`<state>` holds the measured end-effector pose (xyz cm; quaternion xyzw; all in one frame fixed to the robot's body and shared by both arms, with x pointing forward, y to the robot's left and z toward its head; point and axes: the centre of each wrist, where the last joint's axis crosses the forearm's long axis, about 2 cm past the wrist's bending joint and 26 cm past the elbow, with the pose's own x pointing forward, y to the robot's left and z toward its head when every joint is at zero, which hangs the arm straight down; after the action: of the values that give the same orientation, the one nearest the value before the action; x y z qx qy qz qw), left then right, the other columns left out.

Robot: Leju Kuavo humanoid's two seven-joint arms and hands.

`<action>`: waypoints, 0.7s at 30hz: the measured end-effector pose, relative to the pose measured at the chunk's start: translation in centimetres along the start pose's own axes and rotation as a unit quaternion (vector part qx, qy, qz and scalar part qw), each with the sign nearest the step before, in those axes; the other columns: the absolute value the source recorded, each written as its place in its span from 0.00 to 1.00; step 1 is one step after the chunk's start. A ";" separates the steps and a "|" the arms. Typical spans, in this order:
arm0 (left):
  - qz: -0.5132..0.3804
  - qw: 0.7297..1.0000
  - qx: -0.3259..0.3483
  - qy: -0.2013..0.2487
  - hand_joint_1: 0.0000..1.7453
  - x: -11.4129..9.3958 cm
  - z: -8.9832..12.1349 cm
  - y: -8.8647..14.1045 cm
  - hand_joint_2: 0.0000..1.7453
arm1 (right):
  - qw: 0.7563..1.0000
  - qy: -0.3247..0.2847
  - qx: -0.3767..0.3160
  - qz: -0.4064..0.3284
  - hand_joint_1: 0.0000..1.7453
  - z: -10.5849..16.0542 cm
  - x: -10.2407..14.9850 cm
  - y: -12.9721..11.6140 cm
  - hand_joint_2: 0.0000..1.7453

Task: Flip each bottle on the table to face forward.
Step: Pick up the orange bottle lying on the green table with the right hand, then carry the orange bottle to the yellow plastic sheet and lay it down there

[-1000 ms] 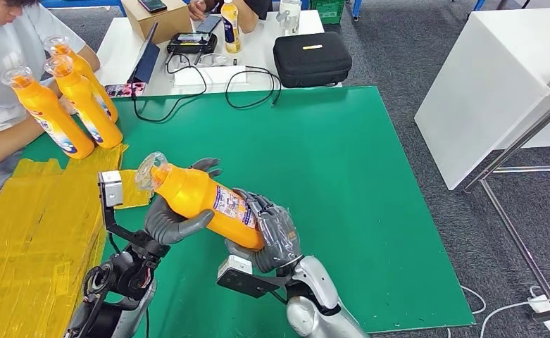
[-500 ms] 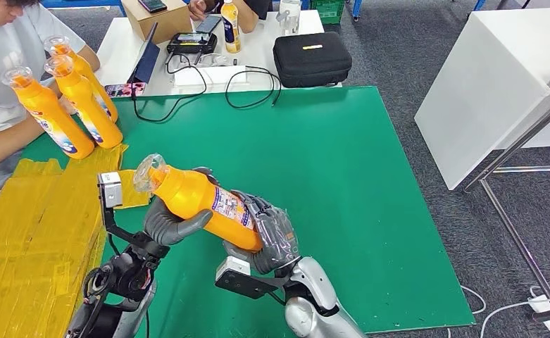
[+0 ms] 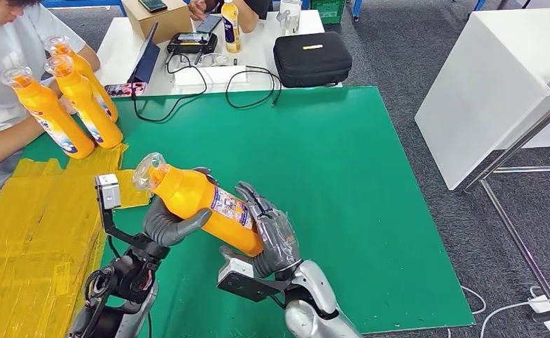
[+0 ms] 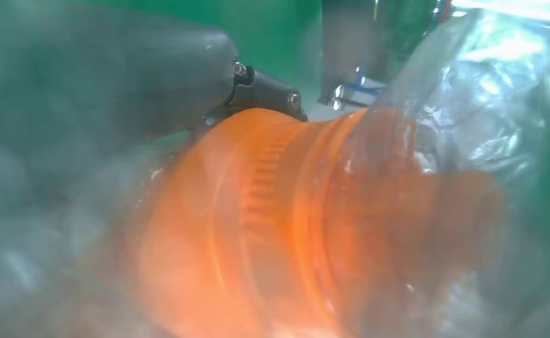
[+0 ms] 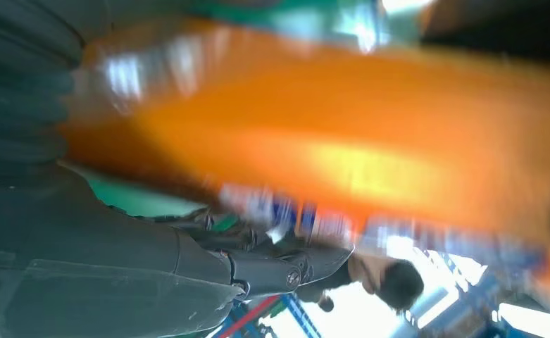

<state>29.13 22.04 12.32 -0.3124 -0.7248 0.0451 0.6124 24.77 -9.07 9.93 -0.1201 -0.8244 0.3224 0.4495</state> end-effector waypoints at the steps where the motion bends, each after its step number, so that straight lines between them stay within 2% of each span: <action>1: 0.000 1.000 0.005 -0.003 1.00 0.1 0.1 0.0 1.00 | 1.000 0.000 -0.012 -0.007 0.00 0.0 0.1 -0.3 0.00; 9: -0.028 0.997 0.057 -0.041 1.00 1.2 1.0 0.9 1.00 | 0.991 0.001 -0.094 -0.091 0.00 -0.1 0.8 -5.0 0.00; 13: -0.110 0.988 0.085 -0.061 1.00 2.1 1.1 1.4 1.00 | 0.983 -0.010 -0.139 -0.120 0.00 0.4 1.0 -7.1 1.00; 16: -0.255 0.957 0.116 -0.071 1.00 3.1 1.0 2.0 1.00 | 0.975 -0.020 -0.176 -0.135 0.00 0.9 1.3 -8.5 1.00; 21: -0.505 0.843 0.159 -0.096 1.00 5.6 -0.3 2.7 1.00 | 0.967 -0.031 -0.215 -0.136 0.00 1.7 1.8 -10.4 1.00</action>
<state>30.14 26.96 15.97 0.2047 -0.8201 -0.1260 0.5193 23.27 -16.87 17.11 -0.0900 -0.8965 0.0772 0.4269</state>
